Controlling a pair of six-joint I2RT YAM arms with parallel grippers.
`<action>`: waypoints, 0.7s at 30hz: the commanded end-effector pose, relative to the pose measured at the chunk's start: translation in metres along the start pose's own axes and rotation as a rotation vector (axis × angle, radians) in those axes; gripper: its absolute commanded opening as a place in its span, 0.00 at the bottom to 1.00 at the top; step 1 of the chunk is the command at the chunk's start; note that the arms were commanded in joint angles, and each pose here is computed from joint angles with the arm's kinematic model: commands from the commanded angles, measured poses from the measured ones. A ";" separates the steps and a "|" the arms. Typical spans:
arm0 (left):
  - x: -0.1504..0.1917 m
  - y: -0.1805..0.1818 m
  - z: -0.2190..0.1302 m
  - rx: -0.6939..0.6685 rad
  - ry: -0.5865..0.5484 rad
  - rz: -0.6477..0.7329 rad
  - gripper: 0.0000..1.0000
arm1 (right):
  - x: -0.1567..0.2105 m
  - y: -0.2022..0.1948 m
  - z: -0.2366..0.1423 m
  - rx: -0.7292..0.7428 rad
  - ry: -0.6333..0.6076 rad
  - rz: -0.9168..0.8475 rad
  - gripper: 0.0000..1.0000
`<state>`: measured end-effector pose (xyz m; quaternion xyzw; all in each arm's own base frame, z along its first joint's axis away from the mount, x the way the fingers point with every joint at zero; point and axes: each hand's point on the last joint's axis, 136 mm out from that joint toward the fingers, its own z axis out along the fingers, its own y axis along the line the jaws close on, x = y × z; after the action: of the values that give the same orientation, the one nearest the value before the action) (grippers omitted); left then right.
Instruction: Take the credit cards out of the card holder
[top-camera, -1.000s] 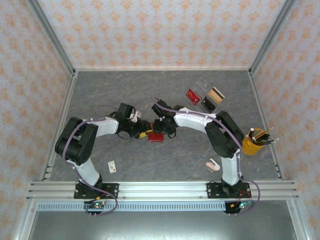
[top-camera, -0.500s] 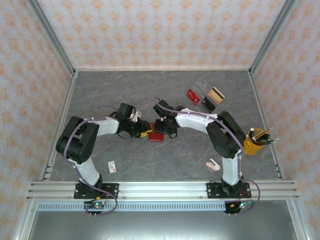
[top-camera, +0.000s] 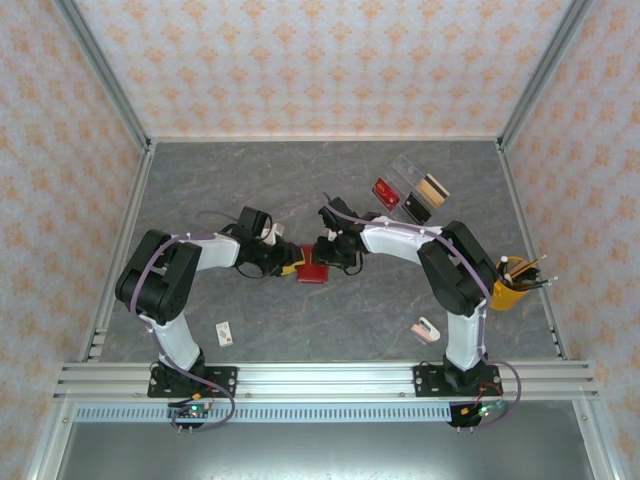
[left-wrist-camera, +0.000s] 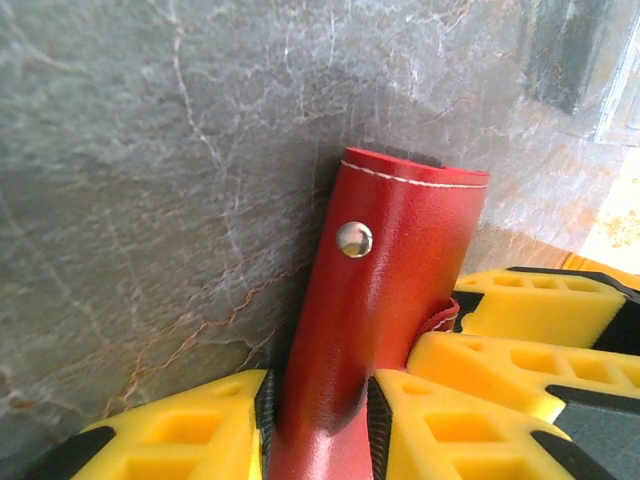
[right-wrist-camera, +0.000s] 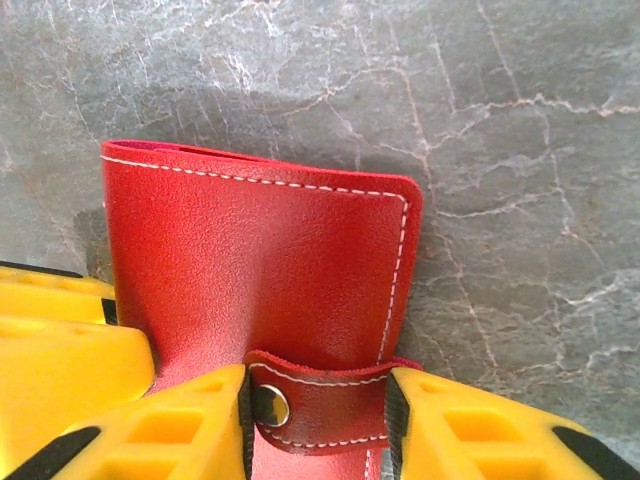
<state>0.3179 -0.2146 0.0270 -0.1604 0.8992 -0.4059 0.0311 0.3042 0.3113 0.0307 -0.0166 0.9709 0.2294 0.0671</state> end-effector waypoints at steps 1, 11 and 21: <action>-0.001 -0.006 0.007 0.038 0.017 0.036 0.34 | 0.007 -0.018 0.010 0.012 0.028 0.022 0.39; -0.003 -0.032 -0.002 0.138 -0.003 0.074 0.10 | -0.007 -0.003 -0.015 -0.012 -0.025 -0.016 0.43; -0.003 -0.037 -0.015 0.115 -0.042 0.102 0.00 | -0.015 -0.010 -0.038 0.092 -0.074 0.014 0.54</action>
<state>0.3294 -0.2281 0.0585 -0.1277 0.8787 -0.4547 0.0697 0.3132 0.2936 0.0525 -0.0088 0.9731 0.2110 0.0925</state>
